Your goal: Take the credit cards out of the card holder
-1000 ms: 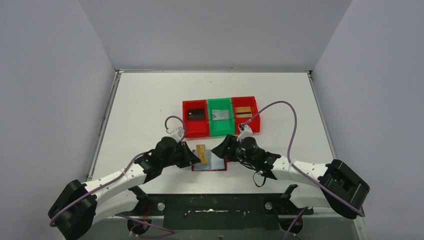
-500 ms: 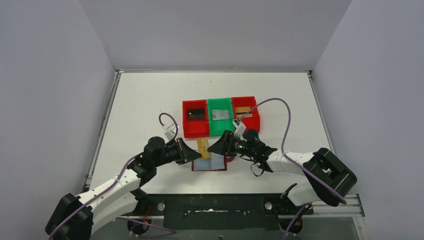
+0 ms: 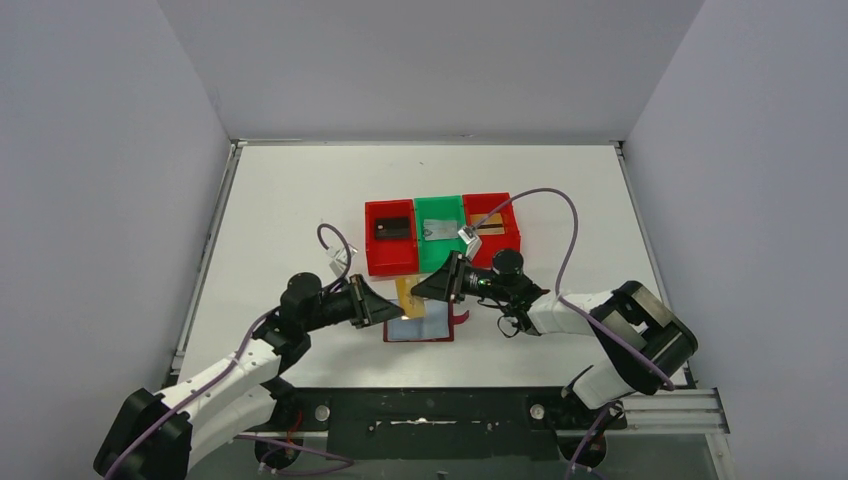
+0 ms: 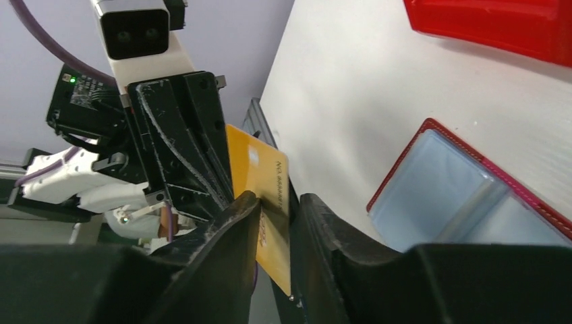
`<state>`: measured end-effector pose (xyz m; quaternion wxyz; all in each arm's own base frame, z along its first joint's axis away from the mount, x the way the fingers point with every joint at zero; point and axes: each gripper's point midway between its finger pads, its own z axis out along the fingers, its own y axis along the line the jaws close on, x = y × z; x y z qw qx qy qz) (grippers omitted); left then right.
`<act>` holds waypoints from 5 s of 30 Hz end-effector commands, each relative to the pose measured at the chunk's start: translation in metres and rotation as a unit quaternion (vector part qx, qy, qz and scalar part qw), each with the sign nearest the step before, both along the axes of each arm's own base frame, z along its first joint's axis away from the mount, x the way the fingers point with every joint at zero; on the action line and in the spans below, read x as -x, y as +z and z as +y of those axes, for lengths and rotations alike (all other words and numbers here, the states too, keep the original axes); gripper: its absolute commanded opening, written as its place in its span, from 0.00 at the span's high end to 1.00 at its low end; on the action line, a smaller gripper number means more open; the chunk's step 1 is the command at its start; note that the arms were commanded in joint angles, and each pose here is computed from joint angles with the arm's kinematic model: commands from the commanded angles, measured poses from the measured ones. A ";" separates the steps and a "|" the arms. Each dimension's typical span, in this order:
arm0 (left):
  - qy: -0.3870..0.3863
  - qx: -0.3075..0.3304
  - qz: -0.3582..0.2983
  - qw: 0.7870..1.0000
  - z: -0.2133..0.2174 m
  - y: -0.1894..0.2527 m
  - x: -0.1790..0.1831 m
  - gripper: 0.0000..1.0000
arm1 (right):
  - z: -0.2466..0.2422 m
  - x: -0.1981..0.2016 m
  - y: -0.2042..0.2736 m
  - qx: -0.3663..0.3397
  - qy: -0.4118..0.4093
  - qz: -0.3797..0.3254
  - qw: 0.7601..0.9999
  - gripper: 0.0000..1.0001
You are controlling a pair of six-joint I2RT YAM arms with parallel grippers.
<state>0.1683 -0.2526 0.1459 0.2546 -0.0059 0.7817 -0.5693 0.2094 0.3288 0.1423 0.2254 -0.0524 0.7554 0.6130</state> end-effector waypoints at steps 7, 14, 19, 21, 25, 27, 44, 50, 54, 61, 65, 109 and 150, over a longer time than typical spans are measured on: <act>-0.003 0.036 -0.036 0.999 0.001 0.019 -0.003 1.00 | 0.002 0.010 0.046 -0.079 0.038 -0.049 0.995 0.84; 0.000 0.049 -0.037 0.998 0.002 0.023 -0.005 1.00 | -0.001 0.015 0.044 -0.083 0.042 -0.044 0.995 0.83; -0.001 0.050 -0.036 0.998 0.003 0.023 -0.005 0.99 | -0.004 0.014 0.038 -0.067 0.031 -0.045 0.996 0.98; 0.002 0.043 -0.033 0.999 0.004 0.020 -0.005 0.87 | -0.006 0.010 0.037 -0.057 0.021 -0.050 0.997 1.00; 0.017 0.034 -0.032 0.999 0.008 0.017 -0.008 0.70 | -0.011 0.003 0.037 -0.022 0.001 -0.066 0.998 1.00; 0.030 0.020 -0.031 0.999 0.011 0.016 -0.012 0.50 | -0.017 -0.004 0.036 0.000 -0.022 -0.078 0.997 1.00; 0.155 -0.111 -0.059 0.980 0.057 0.016 -0.035 0.17 | -0.183 -0.112 0.079 0.451 -0.281 -0.361 0.766 1.00; 0.195 -0.157 -0.078 0.965 0.077 0.027 -0.042 0.10 | -0.182 -0.127 0.083 0.517 -0.205 -0.450 0.698 1.00; 0.237 -0.197 -0.095 0.946 0.096 0.041 -0.053 0.09 | -0.180 -0.144 0.075 0.555 -0.149 -0.475 0.667 1.00; 0.286 -0.289 -0.117 0.906 0.129 0.047 -0.069 0.08 | -0.172 -0.163 0.049 0.573 -0.012 -0.513 0.639 1.00; 0.295 -0.324 -0.137 0.888 0.141 0.046 -0.072 0.08 | -0.178 -0.177 0.046 0.583 0.022 -0.534 0.612 1.00; 0.329 -0.326 -0.157 0.872 0.158 0.057 -0.069 0.06 | -0.159 -0.244 -0.022 0.586 0.169 -0.603 0.514 1.00; 0.313 -0.330 -0.151 0.878 0.152 0.050 -0.070 0.06 | -0.139 -0.217 0.065 0.486 -0.014 -0.585 0.649 0.64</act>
